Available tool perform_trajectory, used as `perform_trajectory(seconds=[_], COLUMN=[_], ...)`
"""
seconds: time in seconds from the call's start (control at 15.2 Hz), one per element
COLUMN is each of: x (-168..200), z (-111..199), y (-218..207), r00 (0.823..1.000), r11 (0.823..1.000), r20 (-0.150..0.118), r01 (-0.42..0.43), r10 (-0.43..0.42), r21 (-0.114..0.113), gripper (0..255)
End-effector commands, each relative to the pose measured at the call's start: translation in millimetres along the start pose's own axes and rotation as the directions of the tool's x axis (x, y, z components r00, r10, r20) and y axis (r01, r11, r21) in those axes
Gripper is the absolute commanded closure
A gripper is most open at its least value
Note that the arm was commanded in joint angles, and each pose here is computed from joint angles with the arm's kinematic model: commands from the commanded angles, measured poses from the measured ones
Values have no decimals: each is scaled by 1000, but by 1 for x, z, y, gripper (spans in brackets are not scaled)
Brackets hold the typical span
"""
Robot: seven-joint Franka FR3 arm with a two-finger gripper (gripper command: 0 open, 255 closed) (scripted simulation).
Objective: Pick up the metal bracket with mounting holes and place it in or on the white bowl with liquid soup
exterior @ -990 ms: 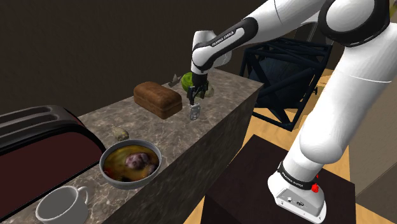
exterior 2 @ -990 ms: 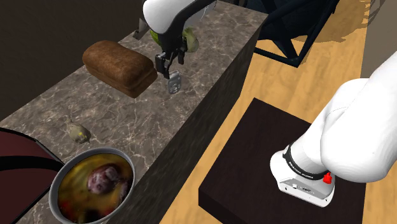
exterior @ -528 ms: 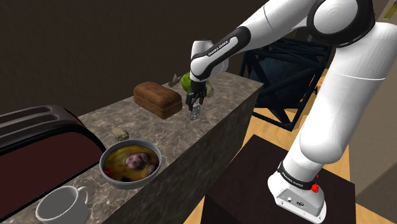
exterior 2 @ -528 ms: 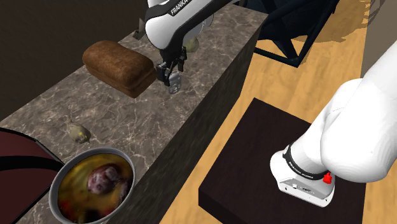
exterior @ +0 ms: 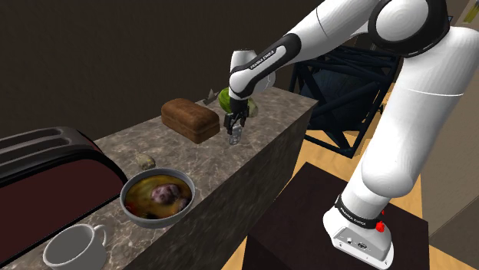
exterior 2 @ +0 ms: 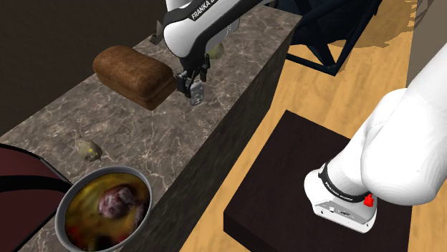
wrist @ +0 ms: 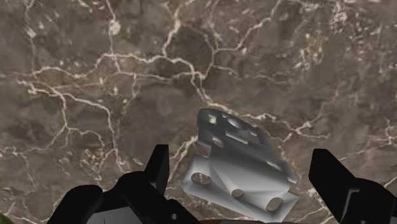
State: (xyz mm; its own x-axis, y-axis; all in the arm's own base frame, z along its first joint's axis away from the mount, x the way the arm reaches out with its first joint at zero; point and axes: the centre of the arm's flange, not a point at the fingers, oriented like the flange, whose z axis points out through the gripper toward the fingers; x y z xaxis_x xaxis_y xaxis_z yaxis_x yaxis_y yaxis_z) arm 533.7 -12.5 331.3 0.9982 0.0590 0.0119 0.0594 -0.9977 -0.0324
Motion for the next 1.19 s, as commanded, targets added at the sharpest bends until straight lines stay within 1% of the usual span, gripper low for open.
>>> perform_trajectory(seconds=[0.0,0.59,1.12], x=[0,0,1], z=[0,0,-42], y=[0,0,-1], r00=[1000,1000,1000], r11=[1000,1000,1000], r20=[0,0,0], r01=[0,0,0], r10=[0,0,0], r21=[0,0,0], gripper=[255,255,255])
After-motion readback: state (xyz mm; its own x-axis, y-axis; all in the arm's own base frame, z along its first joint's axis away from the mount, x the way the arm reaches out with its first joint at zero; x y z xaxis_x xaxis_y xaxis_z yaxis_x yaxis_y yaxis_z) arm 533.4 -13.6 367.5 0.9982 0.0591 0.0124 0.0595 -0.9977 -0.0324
